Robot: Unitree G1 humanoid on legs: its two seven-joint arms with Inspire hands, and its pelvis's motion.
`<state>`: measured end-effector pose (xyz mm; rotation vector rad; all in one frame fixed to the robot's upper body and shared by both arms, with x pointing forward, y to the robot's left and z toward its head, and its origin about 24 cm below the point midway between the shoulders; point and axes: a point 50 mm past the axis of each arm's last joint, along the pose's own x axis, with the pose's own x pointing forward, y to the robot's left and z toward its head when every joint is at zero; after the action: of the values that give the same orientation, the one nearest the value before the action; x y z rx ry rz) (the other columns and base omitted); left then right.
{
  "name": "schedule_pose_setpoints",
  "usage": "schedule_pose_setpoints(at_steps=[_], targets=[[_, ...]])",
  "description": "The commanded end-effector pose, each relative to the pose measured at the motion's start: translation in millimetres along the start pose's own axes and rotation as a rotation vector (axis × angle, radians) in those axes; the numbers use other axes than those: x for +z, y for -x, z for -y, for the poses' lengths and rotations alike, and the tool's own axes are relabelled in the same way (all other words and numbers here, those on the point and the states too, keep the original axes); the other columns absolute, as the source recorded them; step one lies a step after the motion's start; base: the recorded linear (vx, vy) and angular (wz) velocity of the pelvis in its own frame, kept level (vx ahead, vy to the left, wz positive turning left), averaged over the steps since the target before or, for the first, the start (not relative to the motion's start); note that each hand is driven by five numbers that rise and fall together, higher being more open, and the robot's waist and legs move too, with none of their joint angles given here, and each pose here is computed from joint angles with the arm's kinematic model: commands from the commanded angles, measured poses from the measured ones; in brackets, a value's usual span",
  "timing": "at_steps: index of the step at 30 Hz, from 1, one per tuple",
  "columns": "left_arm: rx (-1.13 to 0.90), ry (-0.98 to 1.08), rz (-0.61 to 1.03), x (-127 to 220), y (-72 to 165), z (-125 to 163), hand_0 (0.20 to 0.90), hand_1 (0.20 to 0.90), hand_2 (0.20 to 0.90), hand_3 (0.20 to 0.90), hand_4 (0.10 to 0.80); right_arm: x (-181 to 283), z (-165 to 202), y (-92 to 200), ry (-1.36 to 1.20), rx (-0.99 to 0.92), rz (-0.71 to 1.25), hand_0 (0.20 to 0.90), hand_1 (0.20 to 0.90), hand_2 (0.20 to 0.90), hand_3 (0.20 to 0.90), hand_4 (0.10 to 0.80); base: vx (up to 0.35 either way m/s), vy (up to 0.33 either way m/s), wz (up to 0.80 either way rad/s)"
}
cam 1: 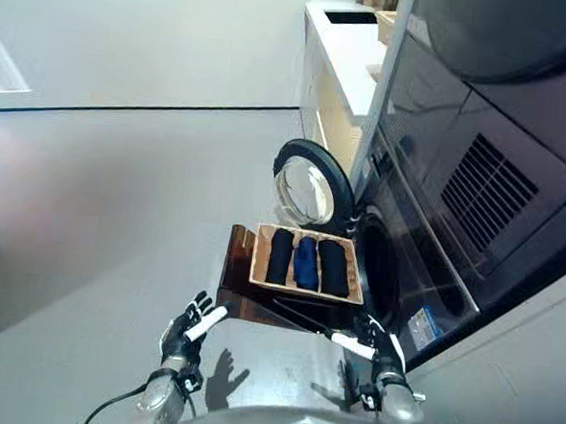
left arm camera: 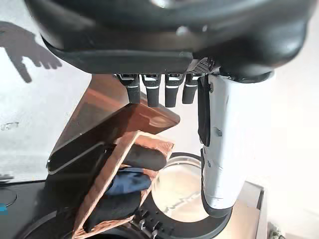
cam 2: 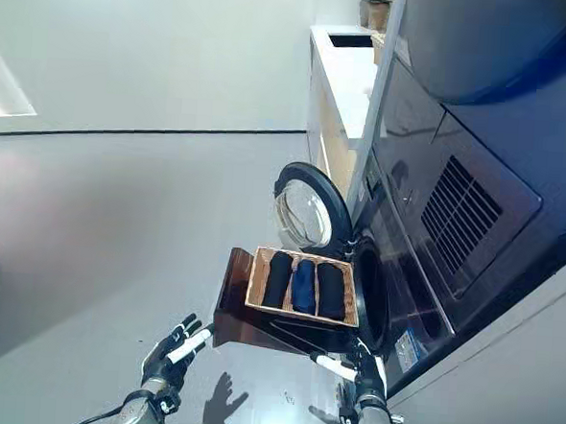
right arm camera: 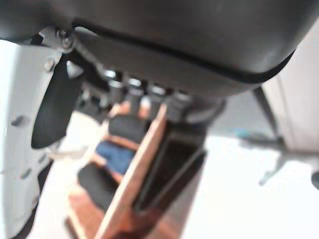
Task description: Pick up the clothes and place them into the washing machine
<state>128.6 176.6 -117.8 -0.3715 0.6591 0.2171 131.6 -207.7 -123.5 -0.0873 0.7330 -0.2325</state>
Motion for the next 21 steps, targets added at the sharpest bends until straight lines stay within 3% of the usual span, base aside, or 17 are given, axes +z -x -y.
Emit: schedule_pose_setpoints(at_steps=[1, 21], targets=[[-0.069, -0.036, 0.184, 44.6, -20.9, 17.0, 0.9, 0.9, 0.9, 0.9, 0.8, 54.9, -4.8, -18.7, -0.051, -0.007, 0.218, 0.9, 0.9, 0.9, 0.9, 0.8, 0.0, 0.0, 0.0], [-0.048, -0.033, 0.176, 41.6, -17.9, 10.3, 0.9, 0.9, 0.9, 0.9, 0.8, 49.3, -5.5, -17.1, -0.051, -0.026, 0.205, 0.9, 0.9, 0.9, 0.9, 0.8, 0.0, 0.0, 0.0]])
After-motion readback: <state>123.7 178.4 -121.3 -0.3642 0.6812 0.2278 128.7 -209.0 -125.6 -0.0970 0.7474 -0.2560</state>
